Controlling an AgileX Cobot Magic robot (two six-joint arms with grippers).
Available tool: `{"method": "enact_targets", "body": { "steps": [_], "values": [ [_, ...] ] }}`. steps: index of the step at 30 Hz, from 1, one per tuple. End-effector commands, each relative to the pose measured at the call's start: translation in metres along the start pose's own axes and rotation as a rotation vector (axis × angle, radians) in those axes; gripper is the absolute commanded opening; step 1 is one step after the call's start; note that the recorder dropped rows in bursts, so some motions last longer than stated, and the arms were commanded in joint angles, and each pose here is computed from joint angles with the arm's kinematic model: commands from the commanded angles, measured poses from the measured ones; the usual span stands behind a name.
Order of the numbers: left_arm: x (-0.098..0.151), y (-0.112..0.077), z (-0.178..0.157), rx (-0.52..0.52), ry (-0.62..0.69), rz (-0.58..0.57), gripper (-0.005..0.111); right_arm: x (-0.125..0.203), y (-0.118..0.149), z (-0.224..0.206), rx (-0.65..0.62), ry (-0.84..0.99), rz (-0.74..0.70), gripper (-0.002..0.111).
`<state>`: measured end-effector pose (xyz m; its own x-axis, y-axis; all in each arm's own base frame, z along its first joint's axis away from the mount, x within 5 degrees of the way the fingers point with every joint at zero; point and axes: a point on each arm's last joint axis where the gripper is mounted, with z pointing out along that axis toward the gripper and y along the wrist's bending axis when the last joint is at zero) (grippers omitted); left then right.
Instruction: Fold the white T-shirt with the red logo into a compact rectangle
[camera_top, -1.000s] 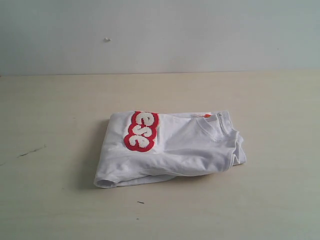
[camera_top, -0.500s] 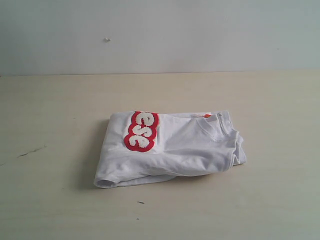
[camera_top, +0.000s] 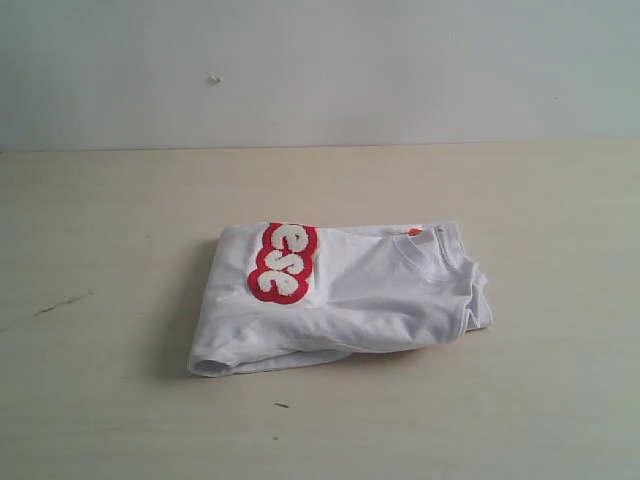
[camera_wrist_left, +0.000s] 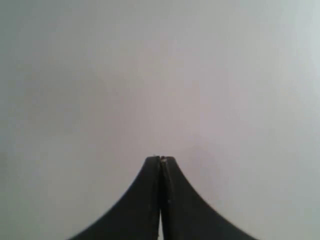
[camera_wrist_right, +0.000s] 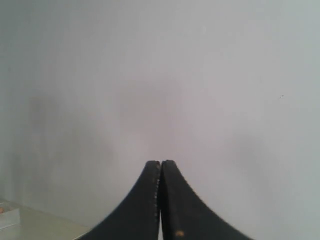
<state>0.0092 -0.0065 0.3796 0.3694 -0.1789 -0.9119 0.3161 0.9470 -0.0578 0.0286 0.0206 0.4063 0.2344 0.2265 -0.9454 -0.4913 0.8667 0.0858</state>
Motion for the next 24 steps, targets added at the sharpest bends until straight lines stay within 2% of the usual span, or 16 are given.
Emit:
{"method": "enact_targets", "body": {
  "steps": [1, 4, 12, 24],
  "values": [
    [0.010, 0.001, -0.011, -0.031, -0.015, 0.021, 0.000, 0.001, 0.000, 0.000, 0.000, 0.000, 0.003, 0.000],
    [0.020, 0.003, -0.020, -0.100, -0.033, 0.021, 0.000, 0.001, 0.000, 0.000, 0.000, 0.000, 0.003, 0.000],
    [0.054, 0.011, -0.016, -0.267, 0.045, 0.000, 0.000, 0.002, 0.000, 0.000, -0.005, 0.011, 0.005, 0.000],
    [0.126, 0.026, -0.020, -0.320, 0.214, 0.011, 0.000, 0.002, 0.000, 0.000, -0.005, 0.011, 0.005, 0.000]
  ]
}}
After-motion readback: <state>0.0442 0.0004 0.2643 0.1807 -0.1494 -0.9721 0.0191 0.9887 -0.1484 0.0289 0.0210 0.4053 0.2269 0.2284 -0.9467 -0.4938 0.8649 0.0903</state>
